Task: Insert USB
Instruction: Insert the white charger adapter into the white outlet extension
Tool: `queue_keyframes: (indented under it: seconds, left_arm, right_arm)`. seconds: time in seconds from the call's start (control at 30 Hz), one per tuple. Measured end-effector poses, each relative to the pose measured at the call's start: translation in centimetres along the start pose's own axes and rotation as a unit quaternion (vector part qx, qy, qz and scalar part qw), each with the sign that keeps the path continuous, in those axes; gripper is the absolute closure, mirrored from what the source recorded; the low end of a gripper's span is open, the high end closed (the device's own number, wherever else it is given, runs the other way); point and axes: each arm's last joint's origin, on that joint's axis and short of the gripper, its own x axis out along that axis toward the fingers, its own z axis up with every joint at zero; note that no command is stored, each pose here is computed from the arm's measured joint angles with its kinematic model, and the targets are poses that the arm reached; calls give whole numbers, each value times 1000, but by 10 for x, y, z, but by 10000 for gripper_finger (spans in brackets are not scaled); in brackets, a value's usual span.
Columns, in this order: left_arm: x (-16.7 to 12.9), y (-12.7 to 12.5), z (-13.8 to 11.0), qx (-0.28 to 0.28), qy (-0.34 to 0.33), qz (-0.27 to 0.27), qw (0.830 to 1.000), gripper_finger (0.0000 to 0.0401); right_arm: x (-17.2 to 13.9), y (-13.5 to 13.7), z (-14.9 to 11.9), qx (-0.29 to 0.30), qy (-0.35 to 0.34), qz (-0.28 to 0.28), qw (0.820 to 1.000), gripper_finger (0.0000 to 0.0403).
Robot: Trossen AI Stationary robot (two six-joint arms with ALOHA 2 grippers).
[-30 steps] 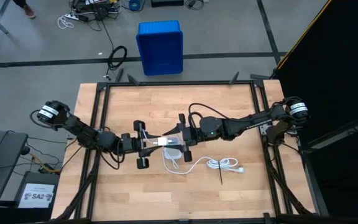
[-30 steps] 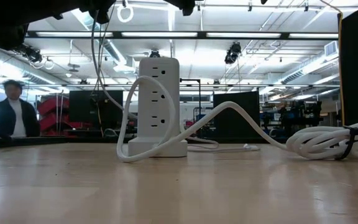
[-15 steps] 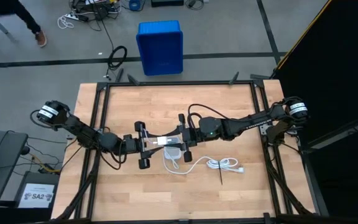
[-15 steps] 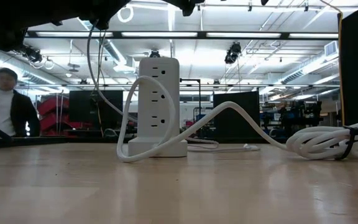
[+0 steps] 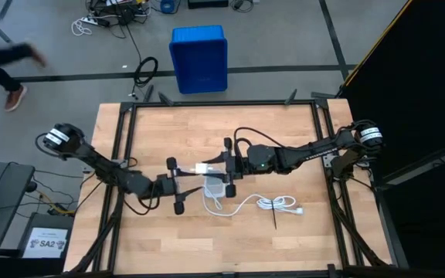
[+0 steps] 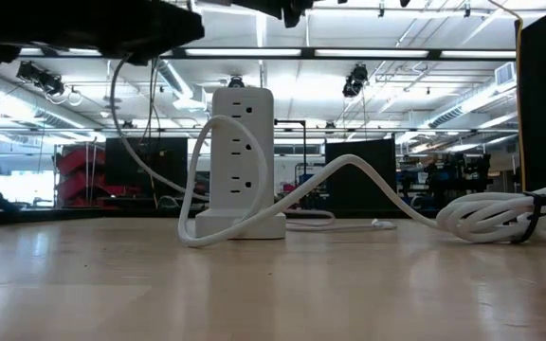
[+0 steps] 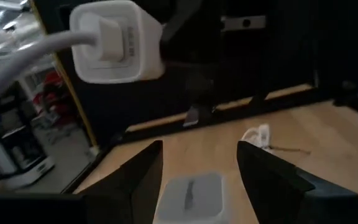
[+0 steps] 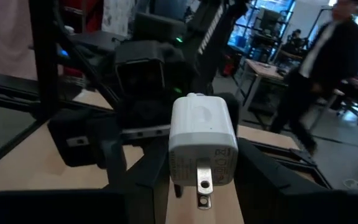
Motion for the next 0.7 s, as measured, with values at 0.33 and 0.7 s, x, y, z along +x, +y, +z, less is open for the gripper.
queue_keyframes:
  seconds: [0.33, 0.7]
  left_arm:
    - [-30, 0, 19, -50, 38, -42, 997, 215]
    - [-40, -16, 74, 18, -49, -163, 985, 219]
  right_arm:
    - [0, -4, -15, 10, 76, -11, 997, 295]
    - [0, -6, -15, 39, 75, -15, 996, 295]
